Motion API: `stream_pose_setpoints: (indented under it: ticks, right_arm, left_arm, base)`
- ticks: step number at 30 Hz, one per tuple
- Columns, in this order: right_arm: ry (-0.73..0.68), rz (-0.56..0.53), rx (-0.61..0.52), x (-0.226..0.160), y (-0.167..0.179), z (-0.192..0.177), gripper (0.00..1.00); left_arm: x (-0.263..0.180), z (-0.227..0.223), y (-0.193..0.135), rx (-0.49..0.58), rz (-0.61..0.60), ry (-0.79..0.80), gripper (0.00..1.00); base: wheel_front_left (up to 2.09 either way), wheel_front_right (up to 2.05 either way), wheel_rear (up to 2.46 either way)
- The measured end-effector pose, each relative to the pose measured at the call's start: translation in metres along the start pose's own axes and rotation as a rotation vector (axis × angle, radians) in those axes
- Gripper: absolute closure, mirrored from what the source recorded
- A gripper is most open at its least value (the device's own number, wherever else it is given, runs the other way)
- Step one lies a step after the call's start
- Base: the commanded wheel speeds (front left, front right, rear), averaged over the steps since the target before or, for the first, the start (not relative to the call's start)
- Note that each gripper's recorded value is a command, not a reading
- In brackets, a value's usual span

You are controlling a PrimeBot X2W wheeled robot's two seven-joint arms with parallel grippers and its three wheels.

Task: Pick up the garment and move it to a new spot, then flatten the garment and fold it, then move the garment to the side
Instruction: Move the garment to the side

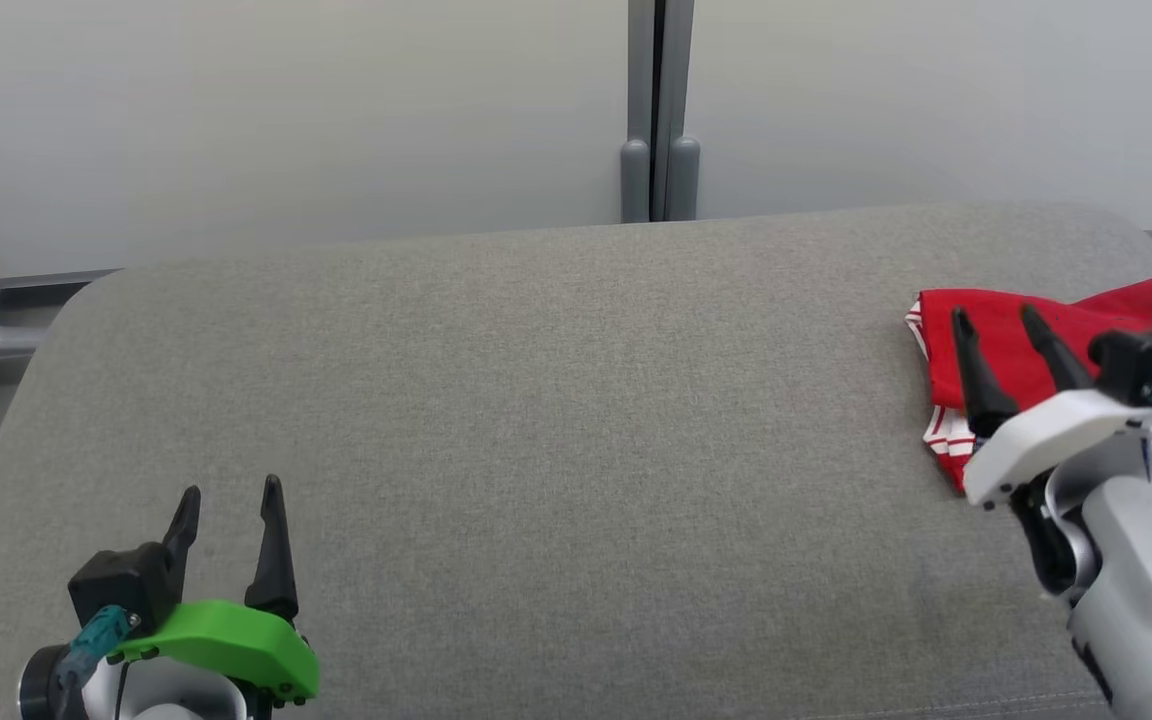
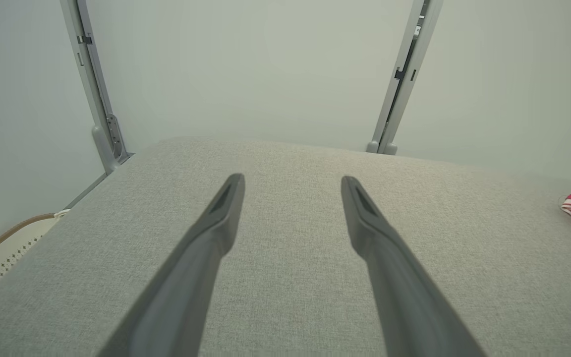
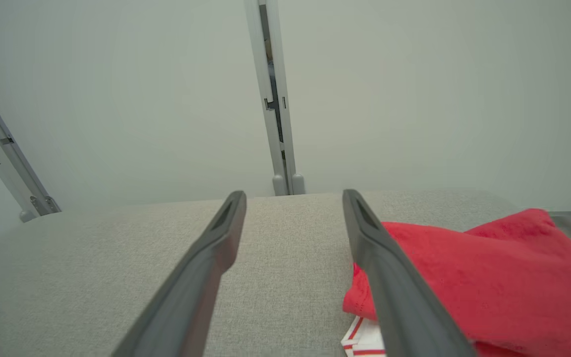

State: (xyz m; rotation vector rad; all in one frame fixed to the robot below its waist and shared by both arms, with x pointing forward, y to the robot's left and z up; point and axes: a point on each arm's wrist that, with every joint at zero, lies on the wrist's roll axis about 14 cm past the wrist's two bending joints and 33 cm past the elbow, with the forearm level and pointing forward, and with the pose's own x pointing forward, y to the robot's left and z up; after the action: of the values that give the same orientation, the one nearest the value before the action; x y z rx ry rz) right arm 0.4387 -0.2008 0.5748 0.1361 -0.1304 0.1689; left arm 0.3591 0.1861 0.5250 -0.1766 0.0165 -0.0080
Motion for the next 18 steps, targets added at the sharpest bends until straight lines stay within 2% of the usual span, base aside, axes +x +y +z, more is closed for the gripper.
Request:
stream_pose_setpoints:
  ticks: [8,18]
  right_arm:
    - [0.004,0.016,0.039,-0.027,0.041,-0.024,0.00]
    - [0.053,0.013,0.040,-0.058,0.066,-0.029,0.00]
  left_arm:
    - [-0.014,-0.005,0.003,0.004,0.009,-0.003,0.00]
    - [-0.020,-0.014,-0.002,0.004,-0.063,0.016,0.00]
  base:
    - [0.00,0.00,0.00]
    - [0.00,0.00,0.00]
